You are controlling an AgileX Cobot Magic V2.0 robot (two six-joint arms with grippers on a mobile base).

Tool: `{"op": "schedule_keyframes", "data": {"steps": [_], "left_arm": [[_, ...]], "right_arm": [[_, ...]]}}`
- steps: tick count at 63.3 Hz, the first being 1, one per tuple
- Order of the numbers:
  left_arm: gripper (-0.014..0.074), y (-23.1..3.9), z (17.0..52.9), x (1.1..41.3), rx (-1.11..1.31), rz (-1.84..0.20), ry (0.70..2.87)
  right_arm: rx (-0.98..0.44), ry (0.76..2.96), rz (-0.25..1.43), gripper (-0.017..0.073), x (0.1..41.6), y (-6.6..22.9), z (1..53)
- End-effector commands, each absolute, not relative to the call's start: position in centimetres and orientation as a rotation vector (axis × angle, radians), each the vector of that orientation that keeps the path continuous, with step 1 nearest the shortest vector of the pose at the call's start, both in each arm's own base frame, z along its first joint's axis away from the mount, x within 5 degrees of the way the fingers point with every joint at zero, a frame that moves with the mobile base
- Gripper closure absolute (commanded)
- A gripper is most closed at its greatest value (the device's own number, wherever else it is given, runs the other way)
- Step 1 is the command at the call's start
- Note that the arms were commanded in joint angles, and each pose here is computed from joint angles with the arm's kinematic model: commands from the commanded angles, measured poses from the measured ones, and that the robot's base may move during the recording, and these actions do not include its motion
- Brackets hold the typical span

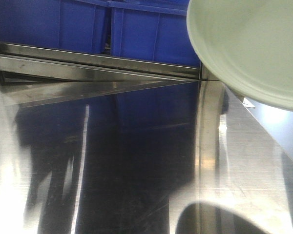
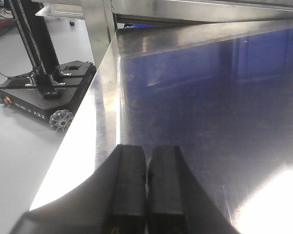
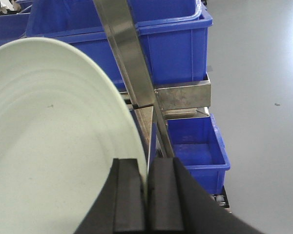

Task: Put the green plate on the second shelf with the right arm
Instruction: 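Raise the held plate high above the table with the right gripper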

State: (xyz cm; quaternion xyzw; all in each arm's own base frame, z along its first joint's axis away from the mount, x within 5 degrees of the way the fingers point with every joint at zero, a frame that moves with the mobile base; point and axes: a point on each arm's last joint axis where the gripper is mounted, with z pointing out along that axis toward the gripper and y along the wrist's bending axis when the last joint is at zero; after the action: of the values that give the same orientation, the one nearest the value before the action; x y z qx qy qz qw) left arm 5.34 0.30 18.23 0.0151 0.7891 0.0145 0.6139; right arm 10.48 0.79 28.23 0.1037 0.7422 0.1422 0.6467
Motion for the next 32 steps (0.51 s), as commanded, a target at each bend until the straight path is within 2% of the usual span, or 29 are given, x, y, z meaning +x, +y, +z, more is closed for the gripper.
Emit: {"op": "schedule_keyframes", "data": {"steps": [1,32], "left_arm": [[0.0469,0.15,17.48,5.42,0.045,0.017,1.777],[0.0469,0.15,17.48,5.42,0.045,0.017,1.777]], "right_arm": [[0.241,1.537,0.315,0.0505,10.51,0.47,30.42],[0.241,1.537,0.315,0.0505,10.51,0.47,30.42]]}}
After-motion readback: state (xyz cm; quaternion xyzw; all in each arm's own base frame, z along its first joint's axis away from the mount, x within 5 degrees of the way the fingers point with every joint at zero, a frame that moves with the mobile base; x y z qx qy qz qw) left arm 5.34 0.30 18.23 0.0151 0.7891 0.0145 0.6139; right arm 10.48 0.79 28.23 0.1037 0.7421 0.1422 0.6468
